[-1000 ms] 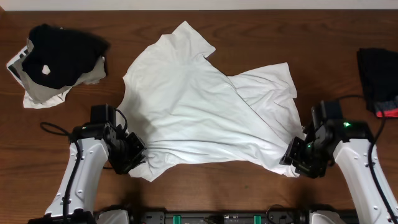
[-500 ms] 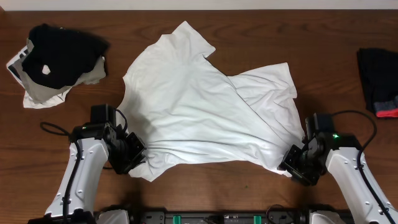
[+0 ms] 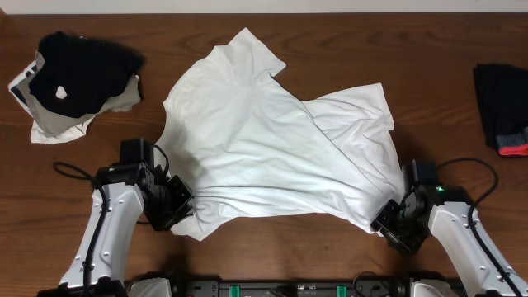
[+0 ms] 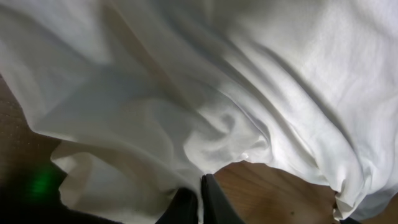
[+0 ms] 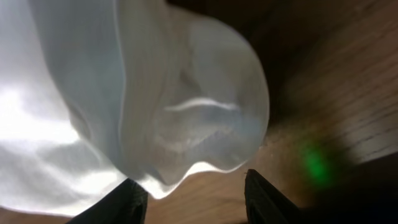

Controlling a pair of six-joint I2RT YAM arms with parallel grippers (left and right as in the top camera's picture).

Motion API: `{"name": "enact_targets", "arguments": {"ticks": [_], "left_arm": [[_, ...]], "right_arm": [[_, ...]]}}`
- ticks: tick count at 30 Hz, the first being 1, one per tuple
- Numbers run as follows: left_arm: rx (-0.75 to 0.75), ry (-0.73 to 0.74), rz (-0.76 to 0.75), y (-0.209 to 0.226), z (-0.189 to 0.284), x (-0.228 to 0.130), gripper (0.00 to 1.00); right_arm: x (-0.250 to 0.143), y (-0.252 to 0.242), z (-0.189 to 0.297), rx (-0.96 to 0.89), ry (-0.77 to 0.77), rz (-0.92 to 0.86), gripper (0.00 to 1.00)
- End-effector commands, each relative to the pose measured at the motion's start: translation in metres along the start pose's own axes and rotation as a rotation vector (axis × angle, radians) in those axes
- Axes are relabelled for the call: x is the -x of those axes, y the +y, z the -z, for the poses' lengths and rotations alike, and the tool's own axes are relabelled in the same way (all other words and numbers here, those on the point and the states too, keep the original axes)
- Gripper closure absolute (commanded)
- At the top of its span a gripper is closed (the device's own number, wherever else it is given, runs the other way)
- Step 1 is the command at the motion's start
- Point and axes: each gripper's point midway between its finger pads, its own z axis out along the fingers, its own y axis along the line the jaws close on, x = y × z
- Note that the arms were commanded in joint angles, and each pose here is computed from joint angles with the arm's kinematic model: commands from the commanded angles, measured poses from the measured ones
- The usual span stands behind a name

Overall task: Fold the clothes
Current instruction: 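Move the right gripper to the shirt's lower right hem and grasp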

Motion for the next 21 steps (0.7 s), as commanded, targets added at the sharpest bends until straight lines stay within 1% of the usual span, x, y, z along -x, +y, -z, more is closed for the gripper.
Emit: {"name": "enact_targets", "arguments": {"ticks": [1, 7, 14, 17, 21], "left_arm": [[-0.011, -0.012, -0.026, -0.005, 0.004, 0.002, 0.94], [-0.011, -0.012, -0.026, -0.005, 0.004, 0.002, 0.94], [-0.010, -0.011, -0.026, -0.005, 0.004, 0.002, 0.94], [-0.010, -0.011, -0.026, -0.005, 0.004, 0.002, 0.94], [-0.005, -0.003, -0.022, -0.003, 0.005, 0.000, 0.94]], "right_arm": [[0.007, 0.000, 0.000, -0.003, -0.037, -0.071, 0.50], [0.014, 0.005, -0.007, 0.033, -0.069, -0.112, 0.49], [0.011, 0.000, -0.019, 0.035, -0.069, -0.131, 0.48], [0.012, 0.000, -0.020, 0.037, -0.072, -0.130, 0.51], [0.014, -0.001, -0.020, 0.030, -0.084, -0.130, 0.65]]}}
